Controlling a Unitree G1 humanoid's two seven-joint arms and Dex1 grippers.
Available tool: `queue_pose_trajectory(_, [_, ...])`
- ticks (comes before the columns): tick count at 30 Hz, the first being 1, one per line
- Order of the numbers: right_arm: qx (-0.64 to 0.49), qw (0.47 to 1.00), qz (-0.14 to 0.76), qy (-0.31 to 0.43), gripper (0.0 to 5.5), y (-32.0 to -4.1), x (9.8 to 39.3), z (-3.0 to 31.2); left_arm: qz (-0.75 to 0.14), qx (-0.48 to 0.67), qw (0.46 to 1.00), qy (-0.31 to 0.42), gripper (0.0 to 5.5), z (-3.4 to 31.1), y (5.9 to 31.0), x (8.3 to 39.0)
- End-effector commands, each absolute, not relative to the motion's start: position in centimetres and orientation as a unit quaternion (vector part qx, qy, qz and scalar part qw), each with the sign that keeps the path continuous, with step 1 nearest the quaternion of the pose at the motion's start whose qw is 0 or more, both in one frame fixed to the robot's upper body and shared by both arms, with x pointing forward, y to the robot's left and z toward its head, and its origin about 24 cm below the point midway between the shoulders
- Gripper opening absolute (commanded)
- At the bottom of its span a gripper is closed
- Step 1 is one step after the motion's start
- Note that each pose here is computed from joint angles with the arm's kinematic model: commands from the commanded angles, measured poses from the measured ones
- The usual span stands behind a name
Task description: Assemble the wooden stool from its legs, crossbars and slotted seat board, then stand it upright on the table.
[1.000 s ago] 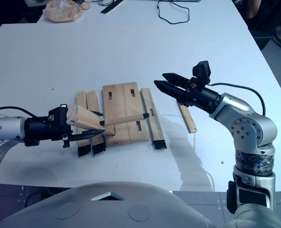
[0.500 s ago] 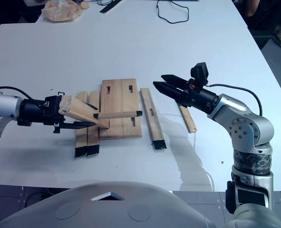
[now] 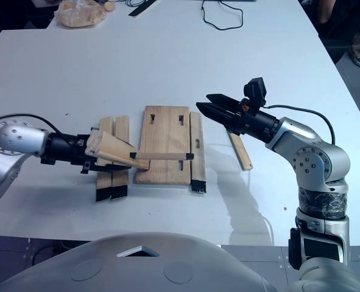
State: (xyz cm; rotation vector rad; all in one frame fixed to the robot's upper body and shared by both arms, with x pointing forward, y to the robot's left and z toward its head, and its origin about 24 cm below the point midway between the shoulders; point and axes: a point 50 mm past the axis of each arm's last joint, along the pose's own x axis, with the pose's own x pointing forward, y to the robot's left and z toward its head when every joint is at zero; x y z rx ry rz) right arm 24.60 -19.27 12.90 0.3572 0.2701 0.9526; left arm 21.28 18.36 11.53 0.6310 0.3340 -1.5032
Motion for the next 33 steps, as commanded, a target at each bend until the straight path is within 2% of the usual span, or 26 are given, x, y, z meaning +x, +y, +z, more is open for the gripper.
queue_pose_trajectory(1, [0.165,0.867,0.452,0.13,2.95,-19.1,24.6,12.9,-0.648,0.278,0.698,0.127,3.26,12.3,18.4,22.0])
queue_pose_trajectory(4, [0.166,0.868,0.45,0.13,2.95,-19.1,24.4,12.8,-0.621,0.265,0.729,0.112,3.7,13.2,18.9,22.2])
queue_pose_trajectory(6, [0.167,0.869,0.447,0.129,2.95,-19.2,24.2,12.8,-0.607,0.254,0.744,0.116,3.73,13.7,19.7,21.7])
queue_pose_trajectory(10, [0.17,0.878,0.429,0.127,2.95,-19.8,23.6,12.5,-0.548,0.224,0.787,0.172,3.73,13.0,21.8,18.6])
queue_pose_trajectory(15, [0.173,0.89,0.403,0.123,2.95,-20.4,22.7,12.2,-0.4,0.15,0.869,0.248,3.73,10.9,22.9,15.5])
queue_pose_trajectory(19, [0.174,0.897,0.388,0.119,2.95,-20.7,22.2,12.2,-0.291,0.065,0.913,0.277,3.73,10.6,22.7,14.6])
queue_pose_trajectory(23, [0.172,0.9,0.384,0.117,2.95,-20.8,22.1,12.2,-0.219,-0.009,0.926,0.307,3.73,9.9,22.1,13.9])
queue_pose_trajectory(27, [0.168,0.898,0.389,0.118,2.95,-20.7,22.3,12.3,-0.189,-0.046,0.918,0.346,3.73,9.1,21.4,12.9])
queue_pose_trajectory(33, [0.166,0.897,0.392,0.119,2.95,-20.7,22.5,12.3,-0.205,-0.05,0.889,0.407,3.73,7.9,20.3,11.7])
